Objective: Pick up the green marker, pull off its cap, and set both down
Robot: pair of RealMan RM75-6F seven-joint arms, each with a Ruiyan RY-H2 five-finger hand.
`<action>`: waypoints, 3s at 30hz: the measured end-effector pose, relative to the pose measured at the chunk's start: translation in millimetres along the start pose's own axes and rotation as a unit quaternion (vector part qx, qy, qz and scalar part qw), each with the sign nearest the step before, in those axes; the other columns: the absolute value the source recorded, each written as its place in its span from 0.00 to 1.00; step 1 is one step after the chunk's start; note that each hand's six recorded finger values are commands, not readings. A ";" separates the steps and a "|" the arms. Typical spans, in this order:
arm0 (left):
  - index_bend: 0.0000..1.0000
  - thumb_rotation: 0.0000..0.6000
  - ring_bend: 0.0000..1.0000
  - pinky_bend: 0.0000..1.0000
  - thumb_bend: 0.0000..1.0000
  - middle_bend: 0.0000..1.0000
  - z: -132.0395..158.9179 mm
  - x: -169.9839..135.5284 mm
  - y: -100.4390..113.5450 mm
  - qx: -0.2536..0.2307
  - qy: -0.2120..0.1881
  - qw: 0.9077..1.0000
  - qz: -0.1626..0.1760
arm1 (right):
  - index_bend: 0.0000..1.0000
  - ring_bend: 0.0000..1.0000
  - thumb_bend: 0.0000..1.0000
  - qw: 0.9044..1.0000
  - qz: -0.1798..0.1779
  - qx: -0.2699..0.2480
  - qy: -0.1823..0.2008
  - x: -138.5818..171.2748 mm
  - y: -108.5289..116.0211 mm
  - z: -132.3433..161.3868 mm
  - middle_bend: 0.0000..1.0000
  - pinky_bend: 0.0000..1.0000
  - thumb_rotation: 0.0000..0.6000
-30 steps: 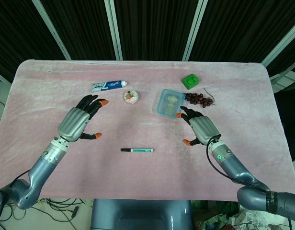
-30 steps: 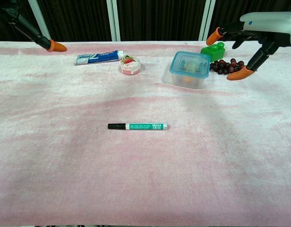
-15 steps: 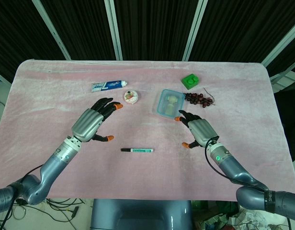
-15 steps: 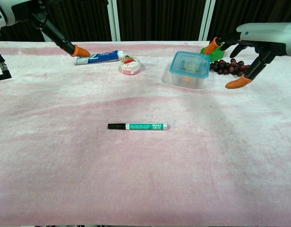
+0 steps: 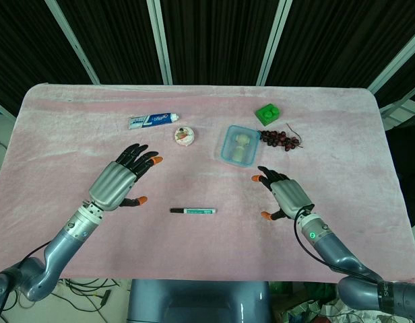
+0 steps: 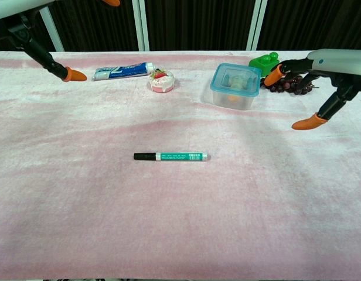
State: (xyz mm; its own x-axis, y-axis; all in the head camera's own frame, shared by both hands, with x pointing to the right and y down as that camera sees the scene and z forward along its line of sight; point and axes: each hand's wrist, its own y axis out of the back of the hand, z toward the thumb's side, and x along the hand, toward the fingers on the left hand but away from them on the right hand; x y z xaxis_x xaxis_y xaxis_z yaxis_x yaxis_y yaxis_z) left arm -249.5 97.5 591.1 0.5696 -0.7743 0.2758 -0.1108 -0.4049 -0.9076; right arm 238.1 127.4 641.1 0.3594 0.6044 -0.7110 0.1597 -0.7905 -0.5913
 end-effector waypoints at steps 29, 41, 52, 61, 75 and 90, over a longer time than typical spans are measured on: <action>0.13 1.00 0.02 0.08 0.13 0.14 -69.0 -90.9 15.9 0.031 0.127 0.991 0.015 | 0.43 0.08 0.19 0.994 0.025 -0.104 0.012 -88.4 -102.1 54.3 0.02 0.17 1.00; 0.14 1.00 0.02 0.08 0.13 0.14 -76.5 -90.9 14.5 0.035 0.141 0.989 0.019 | 0.47 0.08 0.19 0.992 0.030 -0.121 0.019 -97.5 -116.8 73.3 0.02 0.17 1.00; 0.14 1.00 0.02 0.08 0.13 0.14 -78.2 -90.3 13.3 0.041 0.145 0.988 0.022 | 0.49 0.07 0.19 0.994 0.011 -0.106 0.025 -97.7 -121.6 83.0 0.02 0.17 1.00; 0.14 1.00 0.02 0.08 0.13 0.14 -78.9 -90.7 13.9 0.046 0.145 0.988 0.023 | 0.53 0.07 0.22 0.996 0.010 -0.087 0.023 -97.4 -131.8 89.5 0.02 0.17 1.00; 0.14 1.00 0.02 0.08 0.13 0.14 -78.0 -91.8 17.4 0.043 0.145 0.988 0.028 | 0.63 0.08 0.30 0.995 0.009 -0.097 0.012 -98.8 -132.1 90.0 0.02 0.17 1.00; 0.15 1.00 0.02 0.08 0.13 0.14 -75.4 -86.4 11.2 0.029 0.144 0.989 0.016 | 0.68 0.07 0.31 0.994 -0.015 -0.109 0.027 -67.2 -81.9 72.9 0.02 0.17 1.00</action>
State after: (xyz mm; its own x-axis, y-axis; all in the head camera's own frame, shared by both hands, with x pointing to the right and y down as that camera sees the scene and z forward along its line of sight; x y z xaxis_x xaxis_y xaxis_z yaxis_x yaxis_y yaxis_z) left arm -361.3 123.2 581.0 0.3099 -0.8961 0.3177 -0.0732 -0.3557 -0.9317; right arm 133.9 158.8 709.5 0.3997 0.6265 -0.6692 0.3648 -0.7784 -0.5108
